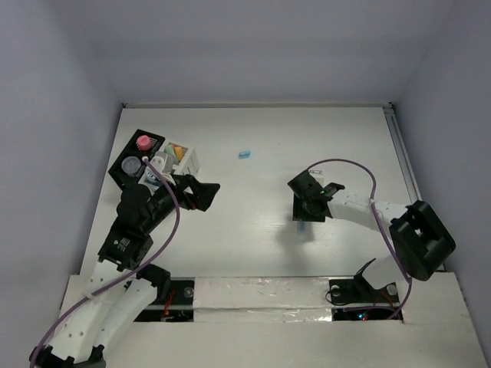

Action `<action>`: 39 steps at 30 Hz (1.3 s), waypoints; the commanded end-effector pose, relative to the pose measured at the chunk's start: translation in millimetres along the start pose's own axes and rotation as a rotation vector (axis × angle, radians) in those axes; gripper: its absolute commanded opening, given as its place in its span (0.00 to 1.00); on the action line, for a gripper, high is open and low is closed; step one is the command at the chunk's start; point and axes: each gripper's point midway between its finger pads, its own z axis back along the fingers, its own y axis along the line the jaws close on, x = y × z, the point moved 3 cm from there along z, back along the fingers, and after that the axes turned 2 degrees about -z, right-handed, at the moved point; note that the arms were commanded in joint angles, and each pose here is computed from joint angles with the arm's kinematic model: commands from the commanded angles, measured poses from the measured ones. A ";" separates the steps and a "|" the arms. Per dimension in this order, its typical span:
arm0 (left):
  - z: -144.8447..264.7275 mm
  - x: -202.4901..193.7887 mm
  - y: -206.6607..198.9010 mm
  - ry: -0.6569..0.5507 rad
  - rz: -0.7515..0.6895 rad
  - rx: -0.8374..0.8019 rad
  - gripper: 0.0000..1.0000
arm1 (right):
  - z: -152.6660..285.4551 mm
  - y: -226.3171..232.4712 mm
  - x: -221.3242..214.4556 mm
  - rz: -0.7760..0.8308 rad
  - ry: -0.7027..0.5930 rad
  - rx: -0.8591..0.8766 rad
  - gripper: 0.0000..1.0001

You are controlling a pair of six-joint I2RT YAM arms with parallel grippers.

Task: Sort the stationery into containers
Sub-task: Pick up the pen from the center of the board.

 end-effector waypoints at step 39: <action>-80.7 -87.0 -37.8 0.121 0.325 -0.152 0.79 | 140.3 182.9 111.9 -0.025 -0.430 0.924 0.00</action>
